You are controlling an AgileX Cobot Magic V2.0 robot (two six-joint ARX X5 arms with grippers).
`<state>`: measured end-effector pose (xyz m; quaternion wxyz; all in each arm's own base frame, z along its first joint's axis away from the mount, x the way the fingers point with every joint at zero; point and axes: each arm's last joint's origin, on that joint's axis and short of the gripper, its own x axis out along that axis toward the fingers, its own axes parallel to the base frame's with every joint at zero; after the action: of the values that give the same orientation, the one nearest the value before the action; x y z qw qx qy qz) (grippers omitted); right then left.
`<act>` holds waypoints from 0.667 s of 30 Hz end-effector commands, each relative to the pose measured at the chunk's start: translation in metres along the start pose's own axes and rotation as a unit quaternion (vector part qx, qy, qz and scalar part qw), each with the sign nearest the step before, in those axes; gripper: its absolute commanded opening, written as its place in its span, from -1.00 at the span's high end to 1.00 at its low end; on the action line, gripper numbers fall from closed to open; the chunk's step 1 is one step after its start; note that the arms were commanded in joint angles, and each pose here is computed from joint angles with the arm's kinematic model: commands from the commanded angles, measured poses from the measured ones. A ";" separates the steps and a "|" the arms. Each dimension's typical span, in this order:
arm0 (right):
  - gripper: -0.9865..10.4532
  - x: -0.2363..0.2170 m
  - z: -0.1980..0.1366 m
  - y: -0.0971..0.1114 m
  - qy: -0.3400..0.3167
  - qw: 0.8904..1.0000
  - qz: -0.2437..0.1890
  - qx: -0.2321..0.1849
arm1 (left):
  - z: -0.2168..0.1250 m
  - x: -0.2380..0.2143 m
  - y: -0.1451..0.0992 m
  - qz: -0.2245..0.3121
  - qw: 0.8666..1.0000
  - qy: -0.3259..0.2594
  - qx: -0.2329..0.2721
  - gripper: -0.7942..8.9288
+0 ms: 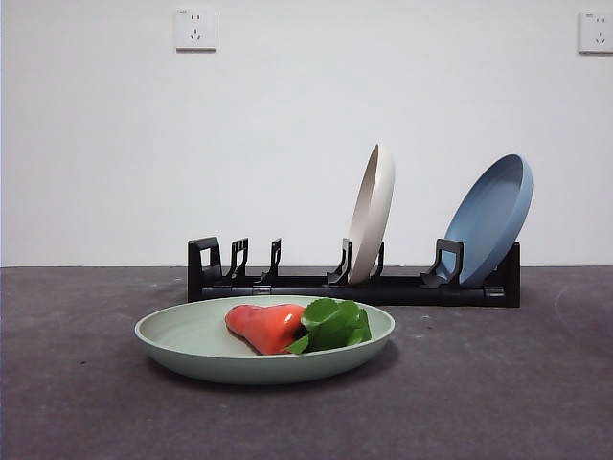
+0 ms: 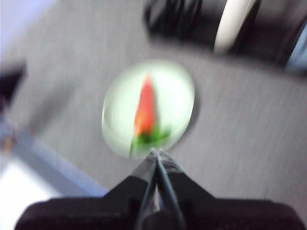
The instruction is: Take the green plate from the plate rack,put the plate on the table,take the carrot from the table,put the carrot in the plate
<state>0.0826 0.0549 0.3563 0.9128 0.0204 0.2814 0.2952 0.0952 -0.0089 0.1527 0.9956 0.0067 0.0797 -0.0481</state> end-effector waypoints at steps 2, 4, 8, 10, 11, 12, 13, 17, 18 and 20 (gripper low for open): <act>0.83 -0.009 -0.001 -0.018 -0.088 0.993 -0.072 -0.003 | -0.003 0.001 0.000 0.002 1.000 0.003 -0.003 0.84; 0.83 -0.013 -0.005 -0.026 -0.128 0.985 -0.115 -0.016 | -0.003 0.001 0.000 0.002 1.000 0.003 -0.003 0.84; 0.83 -0.013 -0.019 -0.037 -0.191 0.967 -0.167 -0.036 | -0.003 0.001 0.000 0.002 1.000 0.003 -0.003 0.84; 0.83 -0.007 -0.031 -0.043 -0.225 0.956 -0.184 -0.041 | -0.003 0.001 0.000 0.002 1.000 0.003 -0.003 0.84; 0.83 -0.003 -0.037 -0.045 -0.239 0.952 -0.188 -0.044 | -0.003 0.001 0.000 0.002 1.000 0.003 -0.003 0.84; 0.83 0.003 -0.044 -0.048 -0.254 0.947 -0.190 -0.048 | -0.003 0.001 0.000 0.002 1.000 0.003 -0.003 0.84; 0.83 0.009 -0.052 -0.051 -0.266 0.943 -0.191 -0.052 | -0.003 0.001 0.000 0.002 1.000 0.003 -0.003 0.84; 0.83 0.031 -0.085 -0.061 -0.283 0.938 -0.191 -0.057 | -0.003 0.001 0.000 0.002 1.000 0.003 -0.003 0.84; 0.83 0.037 -0.094 -0.064 -0.280 0.939 -0.193 -0.055 | -0.003 0.001 0.000 0.002 1.000 0.003 -0.003 0.84; 0.83 0.047 -0.109 -0.068 -0.272 0.941 -0.196 -0.051 | -0.003 0.001 0.000 0.002 1.000 0.003 -0.003 0.84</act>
<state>0.0911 0.0109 0.2339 0.9937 0.0000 0.0060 0.1117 0.0952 -0.0089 0.1526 0.9956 0.0069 0.0803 -0.0480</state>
